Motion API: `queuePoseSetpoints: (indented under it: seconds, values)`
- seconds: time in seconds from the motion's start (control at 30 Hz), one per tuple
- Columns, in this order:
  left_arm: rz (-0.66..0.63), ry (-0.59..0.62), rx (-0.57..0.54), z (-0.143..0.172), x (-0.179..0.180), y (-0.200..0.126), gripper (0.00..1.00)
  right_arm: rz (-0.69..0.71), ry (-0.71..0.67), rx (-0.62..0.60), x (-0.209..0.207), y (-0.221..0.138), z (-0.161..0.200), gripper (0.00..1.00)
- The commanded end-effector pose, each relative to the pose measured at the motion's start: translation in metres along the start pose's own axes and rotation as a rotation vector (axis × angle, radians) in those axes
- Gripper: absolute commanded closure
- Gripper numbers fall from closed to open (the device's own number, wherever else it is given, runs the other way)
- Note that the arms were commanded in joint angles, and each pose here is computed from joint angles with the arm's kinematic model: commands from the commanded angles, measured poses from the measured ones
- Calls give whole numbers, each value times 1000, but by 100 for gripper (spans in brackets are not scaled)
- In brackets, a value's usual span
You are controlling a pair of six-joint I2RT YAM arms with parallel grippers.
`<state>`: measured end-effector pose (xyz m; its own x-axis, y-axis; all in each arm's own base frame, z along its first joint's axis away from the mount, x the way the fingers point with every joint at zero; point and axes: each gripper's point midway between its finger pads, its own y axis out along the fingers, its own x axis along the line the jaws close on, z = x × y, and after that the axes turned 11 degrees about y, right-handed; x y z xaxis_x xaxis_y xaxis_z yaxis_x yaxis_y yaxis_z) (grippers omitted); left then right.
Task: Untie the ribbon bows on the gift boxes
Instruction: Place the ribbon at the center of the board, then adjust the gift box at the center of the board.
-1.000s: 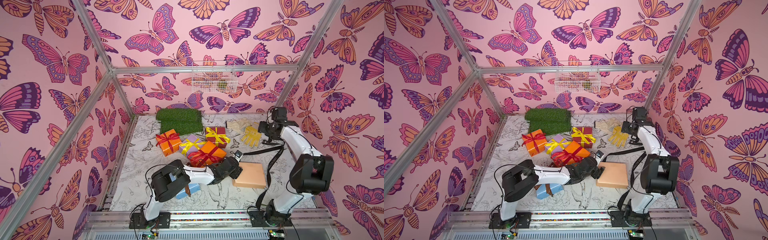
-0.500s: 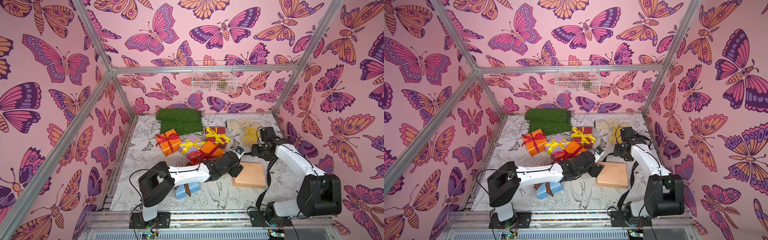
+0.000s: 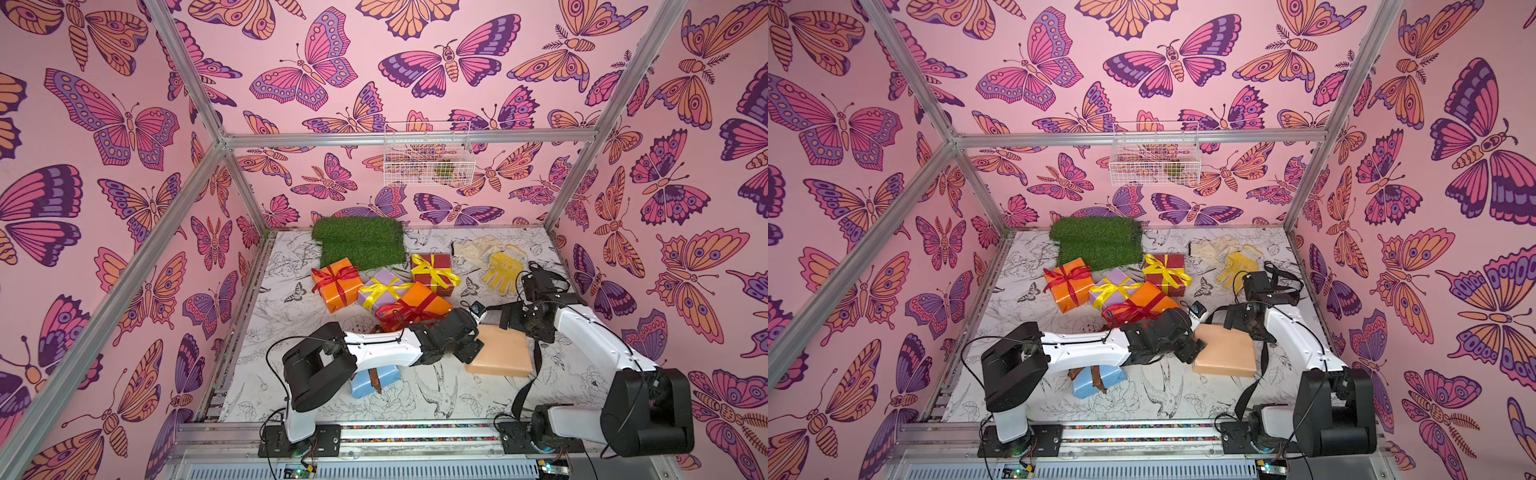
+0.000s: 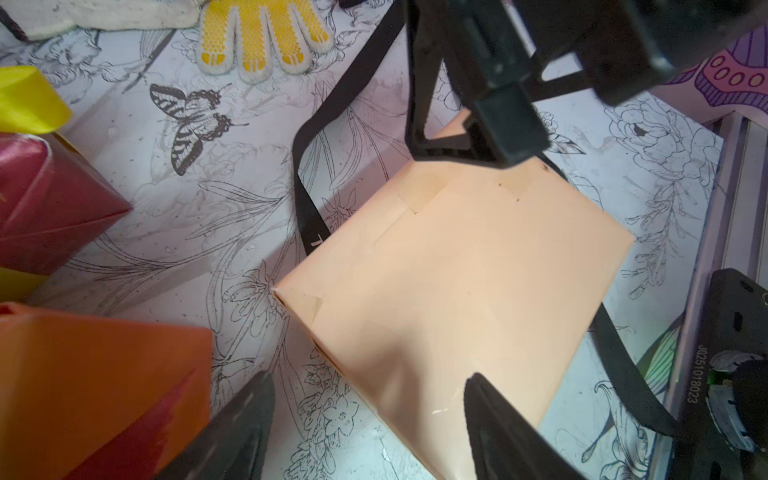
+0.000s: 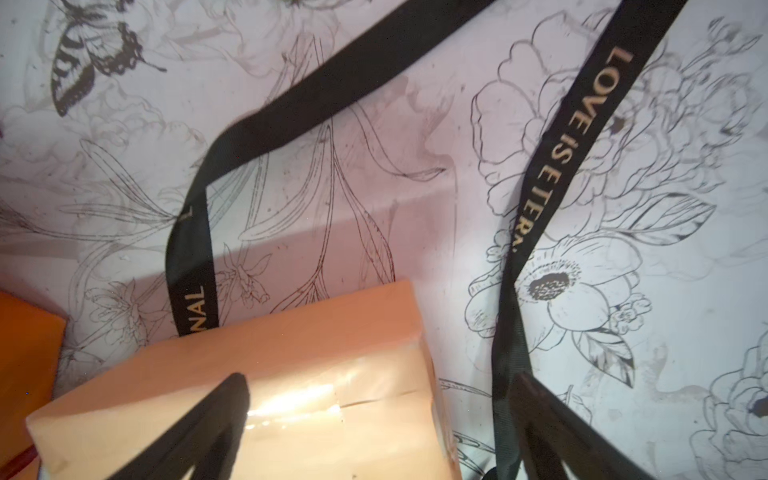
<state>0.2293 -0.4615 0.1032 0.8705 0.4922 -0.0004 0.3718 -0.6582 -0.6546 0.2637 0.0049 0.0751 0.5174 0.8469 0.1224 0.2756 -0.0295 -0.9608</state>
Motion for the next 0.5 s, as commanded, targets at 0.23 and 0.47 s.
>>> queuePoseSetpoints:
  seconds: [0.23, 0.47]
  values:
    - [43, -77, 53, 11, -13, 26, 35, -139, 74, 94, 12, 9, 29, 16]
    - [-14, -88, 67, 10, 1, 44, 43, -186, 74, 49, 23, 5, 13, 16]
